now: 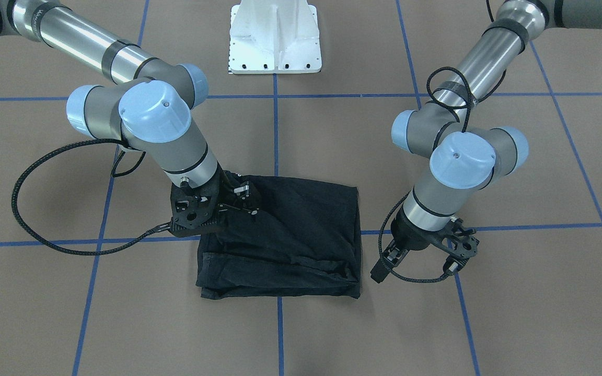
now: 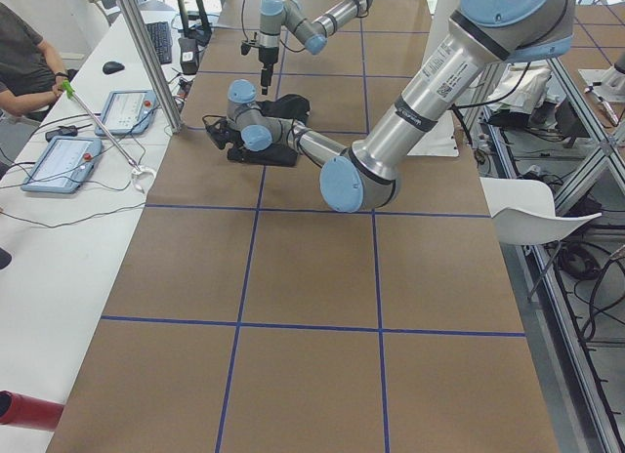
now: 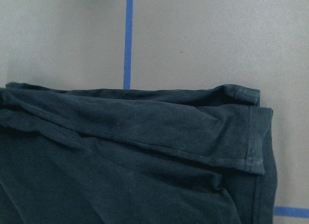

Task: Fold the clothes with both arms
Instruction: 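Press the right gripper on the folded shirt's far corner to flatten it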

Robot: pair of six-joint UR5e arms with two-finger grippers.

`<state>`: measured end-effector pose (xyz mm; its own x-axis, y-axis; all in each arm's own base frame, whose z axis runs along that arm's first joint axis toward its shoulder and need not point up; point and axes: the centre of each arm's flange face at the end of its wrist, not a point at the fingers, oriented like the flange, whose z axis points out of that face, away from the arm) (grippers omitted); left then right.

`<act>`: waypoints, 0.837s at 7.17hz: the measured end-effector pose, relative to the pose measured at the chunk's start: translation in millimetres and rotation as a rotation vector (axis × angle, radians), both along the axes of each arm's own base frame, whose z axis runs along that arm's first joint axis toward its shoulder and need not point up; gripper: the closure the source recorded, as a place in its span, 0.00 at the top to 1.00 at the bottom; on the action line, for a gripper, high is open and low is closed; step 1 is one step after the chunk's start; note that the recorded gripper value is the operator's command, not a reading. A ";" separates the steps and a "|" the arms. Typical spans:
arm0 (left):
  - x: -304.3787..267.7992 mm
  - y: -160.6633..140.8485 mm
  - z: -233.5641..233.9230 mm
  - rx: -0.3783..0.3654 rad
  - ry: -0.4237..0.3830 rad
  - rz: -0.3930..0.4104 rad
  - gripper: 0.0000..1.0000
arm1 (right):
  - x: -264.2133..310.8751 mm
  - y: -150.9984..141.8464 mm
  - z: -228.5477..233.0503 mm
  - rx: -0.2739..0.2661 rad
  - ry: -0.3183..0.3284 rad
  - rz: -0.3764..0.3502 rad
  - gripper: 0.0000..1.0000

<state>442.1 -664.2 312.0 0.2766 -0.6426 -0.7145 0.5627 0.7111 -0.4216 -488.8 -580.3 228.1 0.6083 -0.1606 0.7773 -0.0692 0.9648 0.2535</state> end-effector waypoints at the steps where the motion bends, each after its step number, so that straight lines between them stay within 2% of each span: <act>1: -0.5 0.0 3.2 0.004 -0.015 0.010 1.00 | 0.3 6.5 8.4 0.072 0.056 -0.036 1.00; 2: -0.8 0.4 5.5 0.005 -0.021 0.015 1.00 | 1.5 11.3 13.4 0.104 0.102 -0.065 1.00; 3: -1.1 0.8 5.2 0.007 -0.022 0.016 1.00 | 0.1 17.3 18.4 0.112 0.134 -0.089 0.99; 4: -1.4 1.4 3.6 0.009 -0.020 0.017 1.00 | -5.7 25.7 23.5 0.106 0.153 -0.111 0.93; 5: -1.7 1.9 2.2 0.012 -0.018 0.017 1.00 | -14.2 35.0 28.1 0.093 0.170 -0.133 0.80; 6: -1.9 2.2 1.3 0.013 -0.017 0.017 1.00 | -21.6 42.6 31.4 0.080 0.184 -0.151 0.52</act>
